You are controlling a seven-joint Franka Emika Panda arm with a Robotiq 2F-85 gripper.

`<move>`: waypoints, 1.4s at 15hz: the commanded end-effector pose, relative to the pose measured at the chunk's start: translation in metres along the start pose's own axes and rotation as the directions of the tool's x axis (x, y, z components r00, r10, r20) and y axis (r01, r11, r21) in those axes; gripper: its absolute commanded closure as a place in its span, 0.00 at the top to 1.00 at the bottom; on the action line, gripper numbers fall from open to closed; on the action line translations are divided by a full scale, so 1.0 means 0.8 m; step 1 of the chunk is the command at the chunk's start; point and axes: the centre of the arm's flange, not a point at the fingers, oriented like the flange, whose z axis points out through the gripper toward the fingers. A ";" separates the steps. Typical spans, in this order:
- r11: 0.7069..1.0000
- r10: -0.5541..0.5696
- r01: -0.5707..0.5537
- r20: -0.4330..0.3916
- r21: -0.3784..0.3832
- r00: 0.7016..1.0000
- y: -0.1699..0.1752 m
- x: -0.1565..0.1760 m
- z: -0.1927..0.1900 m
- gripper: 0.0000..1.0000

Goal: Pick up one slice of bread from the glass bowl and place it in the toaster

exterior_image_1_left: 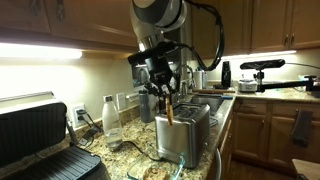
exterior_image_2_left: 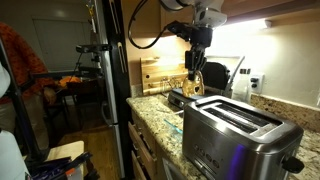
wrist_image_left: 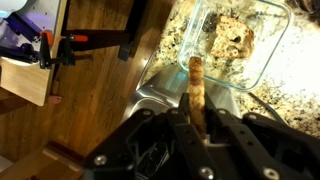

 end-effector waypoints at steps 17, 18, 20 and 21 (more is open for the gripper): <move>0.991 0.136 -0.136 -0.011 -0.013 0.991 0.046 0.081 -0.012 0.08; 0.990 0.142 -0.142 -0.009 -0.014 0.990 0.046 0.086 -0.011 0.08; 0.987 0.157 -0.157 -0.004 -0.017 0.988 0.047 0.096 -0.007 0.08; 0.986 0.163 -0.163 -0.002 -0.018 0.987 0.045 0.100 -0.005 0.08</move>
